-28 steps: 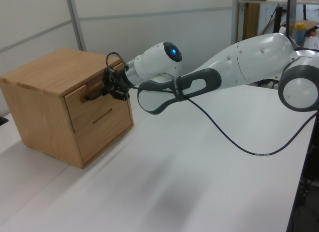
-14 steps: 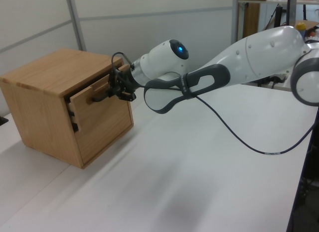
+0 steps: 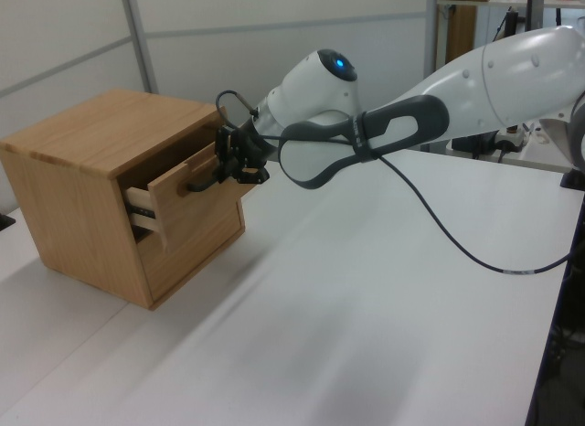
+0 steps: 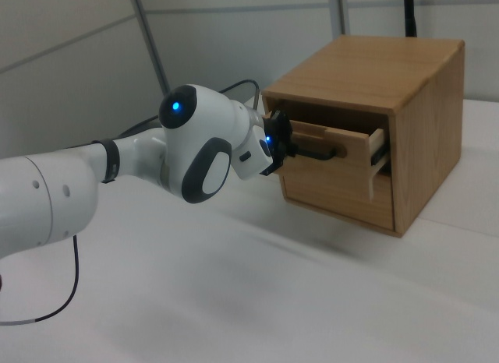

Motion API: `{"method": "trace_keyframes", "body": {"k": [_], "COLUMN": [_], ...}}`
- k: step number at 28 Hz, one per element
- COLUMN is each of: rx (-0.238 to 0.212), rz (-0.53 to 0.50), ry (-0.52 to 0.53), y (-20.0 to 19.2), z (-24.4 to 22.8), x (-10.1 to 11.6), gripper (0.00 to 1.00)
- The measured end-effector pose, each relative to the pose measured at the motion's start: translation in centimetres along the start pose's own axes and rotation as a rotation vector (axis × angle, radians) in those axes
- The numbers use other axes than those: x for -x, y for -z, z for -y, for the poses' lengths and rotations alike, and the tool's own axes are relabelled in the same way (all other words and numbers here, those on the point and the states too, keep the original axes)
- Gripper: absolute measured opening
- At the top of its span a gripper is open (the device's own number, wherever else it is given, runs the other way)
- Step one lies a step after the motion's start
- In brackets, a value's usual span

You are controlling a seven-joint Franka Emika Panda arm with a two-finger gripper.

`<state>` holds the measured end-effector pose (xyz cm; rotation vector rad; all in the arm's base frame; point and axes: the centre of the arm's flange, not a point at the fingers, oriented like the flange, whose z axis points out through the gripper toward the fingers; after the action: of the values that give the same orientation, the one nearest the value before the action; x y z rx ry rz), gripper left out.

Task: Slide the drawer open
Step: 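Pull the handle straight out, sliding the upper drawer along its rails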

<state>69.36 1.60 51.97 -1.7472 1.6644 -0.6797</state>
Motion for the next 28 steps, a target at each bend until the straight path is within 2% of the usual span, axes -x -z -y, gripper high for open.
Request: {"method": "trace_keyframes", "body": {"k": [6, 13, 17, 23, 28], "rx": [0.073, 0.113, 0.155, 0.166, 0.155], "rz": [0.001, -0.013, -0.016, -0.016, -0.017], "ry": [-0.001, -0.005, -0.006, -0.006, -0.006], "y": [1.2, 3.7, 4.4, 4.2, 4.5], "z": [0.1, 0.8, 0.7, 0.5, 0.9], "x": [-0.1, -1.0, -1.3, -1.4, -1.4], "gripper": [0.17, 0.17, 0.17, 0.17, 0.15]}}
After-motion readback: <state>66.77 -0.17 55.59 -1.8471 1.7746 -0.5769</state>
